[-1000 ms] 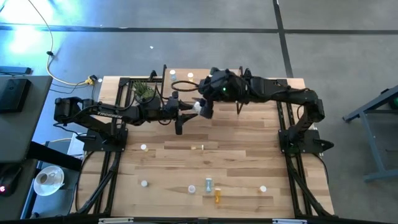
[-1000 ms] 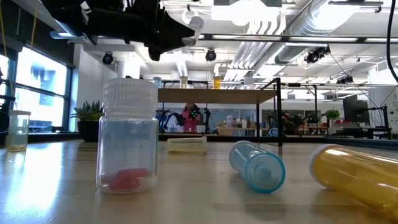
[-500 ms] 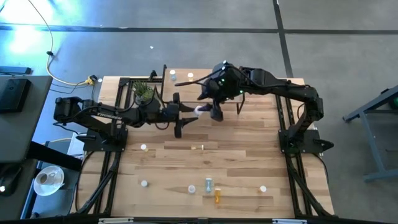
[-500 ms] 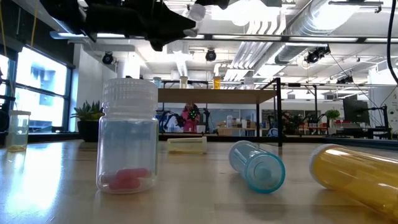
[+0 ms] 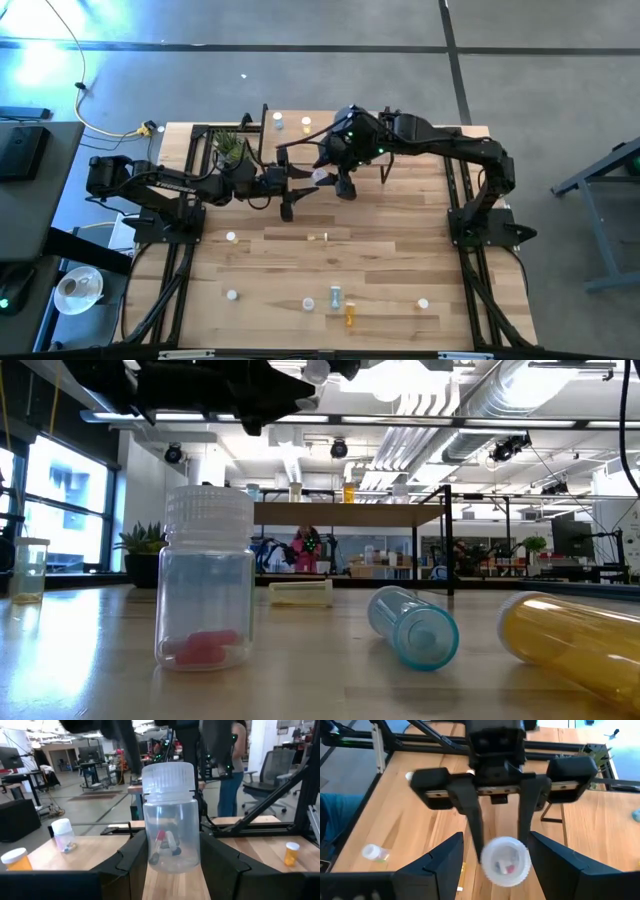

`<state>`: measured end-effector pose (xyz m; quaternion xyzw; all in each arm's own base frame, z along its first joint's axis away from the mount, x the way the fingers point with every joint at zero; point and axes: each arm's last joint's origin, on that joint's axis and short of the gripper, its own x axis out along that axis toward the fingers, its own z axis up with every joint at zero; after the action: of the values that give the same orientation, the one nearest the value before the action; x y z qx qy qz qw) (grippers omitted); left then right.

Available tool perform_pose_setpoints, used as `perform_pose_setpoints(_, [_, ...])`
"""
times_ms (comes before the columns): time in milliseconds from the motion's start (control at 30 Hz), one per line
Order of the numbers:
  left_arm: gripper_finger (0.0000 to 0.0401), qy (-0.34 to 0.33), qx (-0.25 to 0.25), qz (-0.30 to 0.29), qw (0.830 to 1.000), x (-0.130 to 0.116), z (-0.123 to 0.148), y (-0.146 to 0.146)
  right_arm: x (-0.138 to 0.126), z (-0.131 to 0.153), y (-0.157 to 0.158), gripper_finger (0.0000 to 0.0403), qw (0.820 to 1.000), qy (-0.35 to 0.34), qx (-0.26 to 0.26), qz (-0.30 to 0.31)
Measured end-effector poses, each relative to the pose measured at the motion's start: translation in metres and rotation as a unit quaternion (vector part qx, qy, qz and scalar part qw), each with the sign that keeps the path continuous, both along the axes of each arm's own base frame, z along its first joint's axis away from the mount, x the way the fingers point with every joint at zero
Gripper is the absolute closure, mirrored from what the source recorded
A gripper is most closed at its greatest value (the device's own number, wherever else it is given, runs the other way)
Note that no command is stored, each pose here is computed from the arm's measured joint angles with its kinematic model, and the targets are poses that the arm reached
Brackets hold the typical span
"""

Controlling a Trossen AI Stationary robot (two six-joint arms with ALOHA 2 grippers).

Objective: Pick and place medicine bottles onto shelf by color
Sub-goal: Put the top transparent pill bottle on the shelf aligned with the transparent pill bottle

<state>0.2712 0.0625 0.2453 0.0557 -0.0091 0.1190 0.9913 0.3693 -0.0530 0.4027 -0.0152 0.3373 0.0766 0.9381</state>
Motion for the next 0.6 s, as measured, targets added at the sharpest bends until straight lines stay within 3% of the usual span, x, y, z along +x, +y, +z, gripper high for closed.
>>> perform_pose_setpoints(233, [0.0256, -0.001, 0.000, 0.002, 1.000, -0.0001, 0.0002, 0.0004, 0.0030, -0.0055, -0.0033, 0.0192, 0.999, 0.016, -0.031, -0.040])
perform_pose_setpoints(400, [0.0256, -0.001, 0.000, 0.003, 1.000, -0.0004, 0.0003, 0.0015, 0.0027, -0.0059, -0.0029, 0.0194, 0.999, 0.017, -0.021, -0.030])
perform_pose_setpoints(600, [0.0256, 0.001, 0.009, 0.009, 1.000, -0.0013, 0.0003, 0.0050, 0.0026, -0.0060, -0.0028, 0.0238, 0.999, 0.019, -0.011, -0.038])
